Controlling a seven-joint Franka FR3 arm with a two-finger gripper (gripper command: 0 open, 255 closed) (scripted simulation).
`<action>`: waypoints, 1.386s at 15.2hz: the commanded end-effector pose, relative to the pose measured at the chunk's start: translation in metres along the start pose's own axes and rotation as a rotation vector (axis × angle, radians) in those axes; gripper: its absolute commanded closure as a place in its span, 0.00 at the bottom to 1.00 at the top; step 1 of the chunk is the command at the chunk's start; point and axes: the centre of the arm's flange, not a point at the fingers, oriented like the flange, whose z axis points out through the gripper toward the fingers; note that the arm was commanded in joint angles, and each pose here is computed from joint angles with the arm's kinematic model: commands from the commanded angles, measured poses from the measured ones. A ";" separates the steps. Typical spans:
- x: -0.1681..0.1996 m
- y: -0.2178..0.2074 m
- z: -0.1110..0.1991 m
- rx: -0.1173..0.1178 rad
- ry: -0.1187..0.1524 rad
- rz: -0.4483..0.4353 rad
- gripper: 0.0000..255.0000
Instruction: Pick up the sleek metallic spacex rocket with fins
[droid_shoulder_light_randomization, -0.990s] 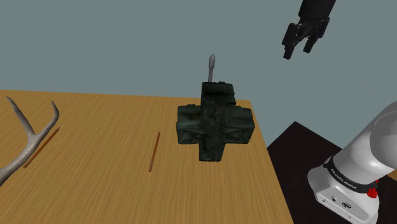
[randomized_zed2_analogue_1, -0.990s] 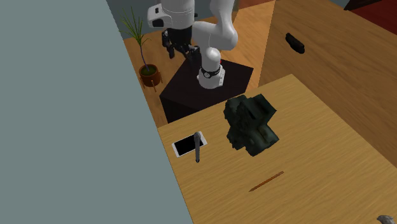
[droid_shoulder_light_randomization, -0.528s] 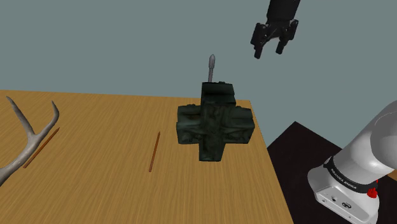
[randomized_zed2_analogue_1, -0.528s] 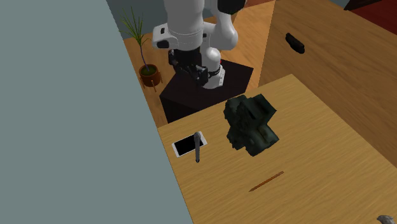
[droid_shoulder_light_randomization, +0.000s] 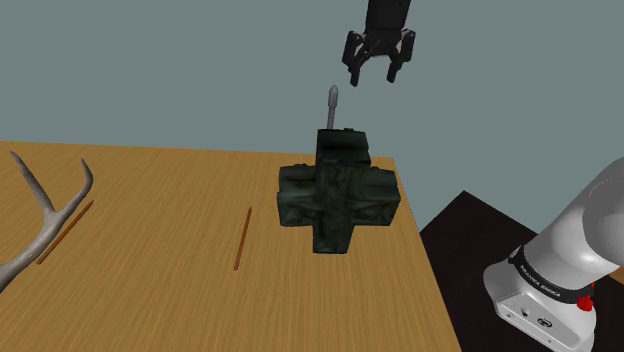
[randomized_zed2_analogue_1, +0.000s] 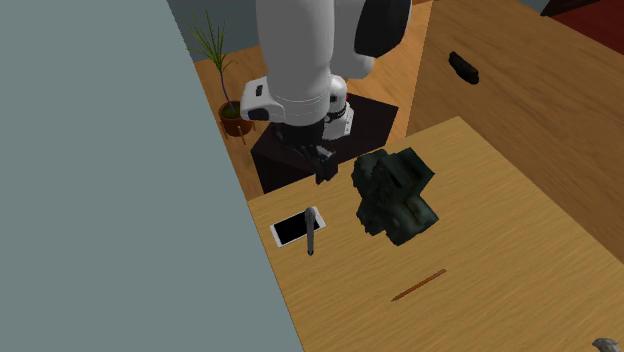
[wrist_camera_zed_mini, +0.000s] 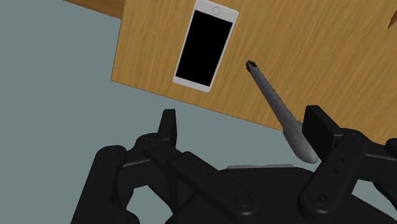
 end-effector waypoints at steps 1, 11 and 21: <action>0.018 -0.020 0.002 0.012 0.001 0.019 0.00; 0.053 -0.063 0.030 0.036 0.004 0.058 0.00; 0.053 -0.063 0.044 0.036 0.004 0.058 1.00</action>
